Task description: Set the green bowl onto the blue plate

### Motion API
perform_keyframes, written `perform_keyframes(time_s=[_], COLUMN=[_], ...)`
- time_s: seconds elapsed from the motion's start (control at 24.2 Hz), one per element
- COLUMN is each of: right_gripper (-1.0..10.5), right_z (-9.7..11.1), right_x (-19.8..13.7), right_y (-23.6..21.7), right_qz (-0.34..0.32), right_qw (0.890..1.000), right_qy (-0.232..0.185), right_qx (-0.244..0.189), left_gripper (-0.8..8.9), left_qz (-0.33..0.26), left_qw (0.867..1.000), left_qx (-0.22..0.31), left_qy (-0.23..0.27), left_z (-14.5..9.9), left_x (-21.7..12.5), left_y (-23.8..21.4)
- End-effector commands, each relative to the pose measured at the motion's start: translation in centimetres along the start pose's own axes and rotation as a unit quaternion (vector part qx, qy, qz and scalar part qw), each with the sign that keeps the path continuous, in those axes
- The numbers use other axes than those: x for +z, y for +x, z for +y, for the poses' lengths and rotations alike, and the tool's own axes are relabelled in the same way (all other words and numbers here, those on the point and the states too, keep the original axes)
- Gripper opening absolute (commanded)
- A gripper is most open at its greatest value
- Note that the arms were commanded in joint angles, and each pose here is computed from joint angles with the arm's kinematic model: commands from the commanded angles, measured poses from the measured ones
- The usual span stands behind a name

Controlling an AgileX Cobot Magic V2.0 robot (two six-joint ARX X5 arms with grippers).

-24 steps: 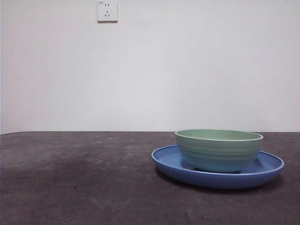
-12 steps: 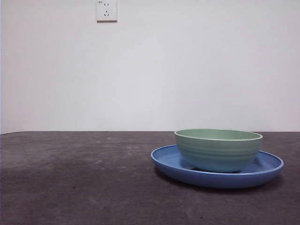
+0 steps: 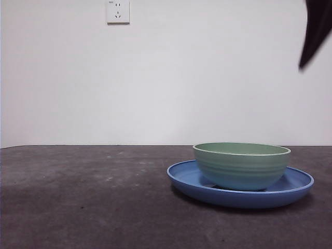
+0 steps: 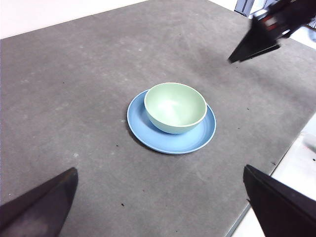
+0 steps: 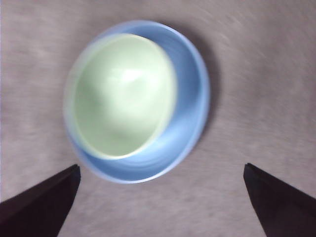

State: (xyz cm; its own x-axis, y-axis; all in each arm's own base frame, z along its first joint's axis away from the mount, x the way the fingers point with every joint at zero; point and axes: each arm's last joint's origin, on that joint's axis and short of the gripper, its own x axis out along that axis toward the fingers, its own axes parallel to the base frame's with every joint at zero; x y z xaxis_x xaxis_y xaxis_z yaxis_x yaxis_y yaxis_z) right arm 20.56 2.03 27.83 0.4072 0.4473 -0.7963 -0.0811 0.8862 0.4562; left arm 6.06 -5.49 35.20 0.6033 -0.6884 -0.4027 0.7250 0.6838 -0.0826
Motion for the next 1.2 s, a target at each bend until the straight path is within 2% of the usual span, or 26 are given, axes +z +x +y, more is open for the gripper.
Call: perform_keyframes(time_s=[0.04, 0.25, 0.5, 0.54, 0.66, 1.12, 1.2], right_gripper=[6.2, 5.2, 3.6, 3.5, 3.4, 2.5, 2.0], right_z=[-2.0, -4.8, -6.6, -6.7, -6.6, -6.1, -6.1], right_x=[1.6, 3.1, 3.8, 3.9, 4.2, 3.9, 3.7], right_y=[2.0, 5.3, 9.8, 10.2, 11.0, 13.1, 14.0], right_qz=[0.020, 0.045, 0.086, 0.087, 0.078, 0.106, 0.119], right_qw=[1.000, 0.999, 0.996, 0.996, 0.996, 0.993, 0.991], right_qy=[0.002, 0.021, 0.007, 0.003, -0.003, -0.011, -0.010], right_qx=[-0.010, -0.017, -0.009, -0.006, 0.038, 0.051, 0.054], left_gripper=[5.98, 5.98, 5.98, 5.98, 5.98, 5.98, 5.98], left_qz=[-0.011, -0.013, -0.014, -0.017, -0.030, -0.030, -0.030], left_qw=[1.000, 1.000, 1.000, 1.000, 1.000, 1.000, 1.000], left_qx=[-0.003, -0.003, -0.003, -0.003, -0.004, -0.004, -0.004], left_qy=[0.000, 0.000, 0.000, 0.001, 0.003, 0.003, 0.003], left_z=[-0.1, -0.1, -0.1, -0.1, -0.1, -0.1, -0.1], left_x=[0.4, 0.5, 0.5, 0.6, 0.8, 0.8, 0.8], left_y=[-0.2, -0.2, -0.2, -0.2, -0.2, -0.2, -0.2])
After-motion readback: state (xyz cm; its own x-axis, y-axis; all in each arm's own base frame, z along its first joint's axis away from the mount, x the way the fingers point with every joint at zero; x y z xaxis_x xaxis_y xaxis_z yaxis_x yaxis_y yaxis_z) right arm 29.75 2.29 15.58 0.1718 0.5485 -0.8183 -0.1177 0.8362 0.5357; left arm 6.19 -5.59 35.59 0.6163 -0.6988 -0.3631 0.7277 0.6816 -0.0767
